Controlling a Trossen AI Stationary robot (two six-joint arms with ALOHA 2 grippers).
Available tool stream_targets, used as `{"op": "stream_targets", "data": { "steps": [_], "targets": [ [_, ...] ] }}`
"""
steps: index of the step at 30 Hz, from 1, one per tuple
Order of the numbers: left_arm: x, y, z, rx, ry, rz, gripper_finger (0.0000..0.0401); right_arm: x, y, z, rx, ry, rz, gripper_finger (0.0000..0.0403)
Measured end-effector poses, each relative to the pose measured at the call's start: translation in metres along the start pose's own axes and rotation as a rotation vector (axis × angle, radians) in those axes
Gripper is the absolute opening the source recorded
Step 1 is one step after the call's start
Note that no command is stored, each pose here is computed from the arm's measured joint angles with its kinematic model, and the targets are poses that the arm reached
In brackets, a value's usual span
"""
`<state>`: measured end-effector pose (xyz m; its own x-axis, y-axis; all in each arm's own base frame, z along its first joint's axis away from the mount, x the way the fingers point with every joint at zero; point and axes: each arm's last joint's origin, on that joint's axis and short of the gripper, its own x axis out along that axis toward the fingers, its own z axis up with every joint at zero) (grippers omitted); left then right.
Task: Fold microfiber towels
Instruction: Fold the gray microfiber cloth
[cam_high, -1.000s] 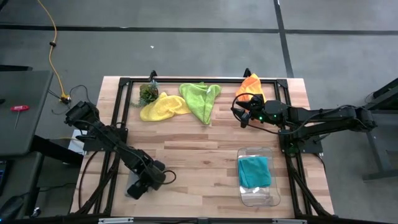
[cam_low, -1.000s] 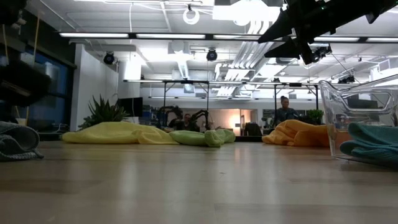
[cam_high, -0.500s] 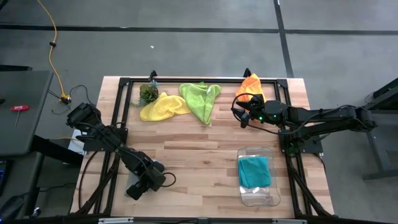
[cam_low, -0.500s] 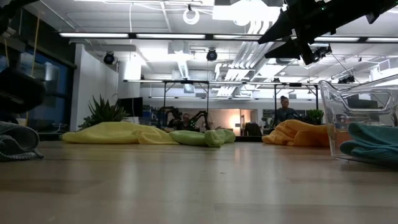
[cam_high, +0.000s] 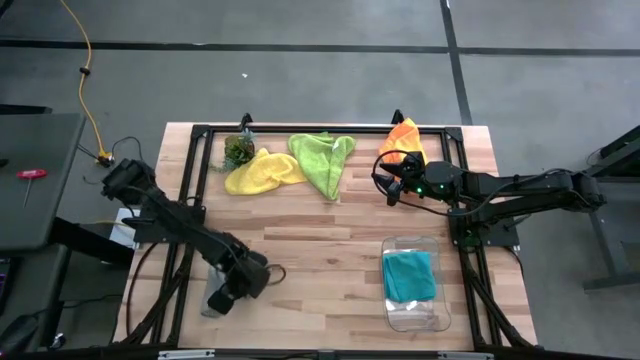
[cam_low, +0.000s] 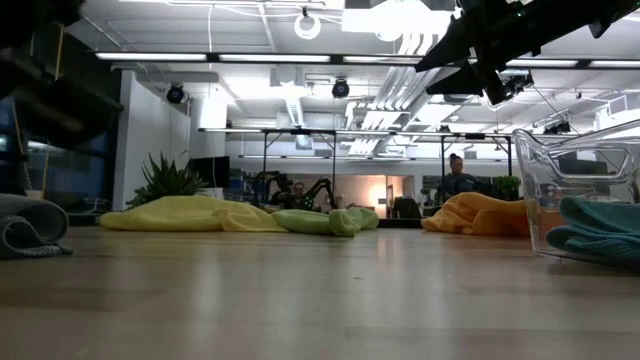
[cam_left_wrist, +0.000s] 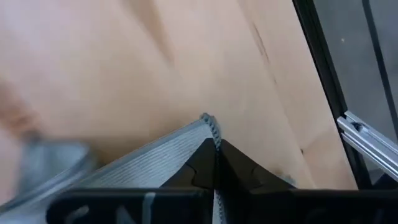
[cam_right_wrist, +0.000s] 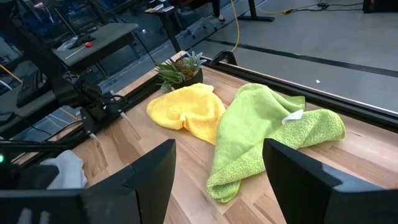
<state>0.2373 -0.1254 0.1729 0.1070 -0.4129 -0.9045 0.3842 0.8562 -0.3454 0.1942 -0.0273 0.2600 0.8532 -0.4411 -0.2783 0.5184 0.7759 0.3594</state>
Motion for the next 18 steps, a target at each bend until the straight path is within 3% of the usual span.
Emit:
{"op": "stream_targets", "data": {
  "steps": [4, 7, 12, 16, 18],
  "targets": [
    [-0.042, 0.015, -0.002, -0.036, -0.082, 0.075, 0.0001, 0.0, 0.0, 0.0, 0.019, 0.0, 0.0, 0.0233],
    [-0.08, 0.031, -0.005, -0.086, -0.225, 0.207, 0.0001, 0.0, 0.0, 0.0, 0.066, -0.004, 0.002, 0.0233],
    [-0.146, 0.064, -0.01, -0.215, -0.59, 0.484, 0.0001, 0.0, 0.0, 0.001, 0.116, -0.006, 0.004, 0.0233],
    [-0.19, 0.084, -0.014, -0.287, -0.955, 0.624, 0.0, 0.0, 0.001, 0.001, 0.16, -0.002, 0.012, 0.0233],
    [-0.202, 0.094, -0.016, -0.314, -1.067, 0.668, 0.0, 0.0, 0.001, 0.001, 0.188, 0.005, 0.029, 0.0233]
  ]
}}
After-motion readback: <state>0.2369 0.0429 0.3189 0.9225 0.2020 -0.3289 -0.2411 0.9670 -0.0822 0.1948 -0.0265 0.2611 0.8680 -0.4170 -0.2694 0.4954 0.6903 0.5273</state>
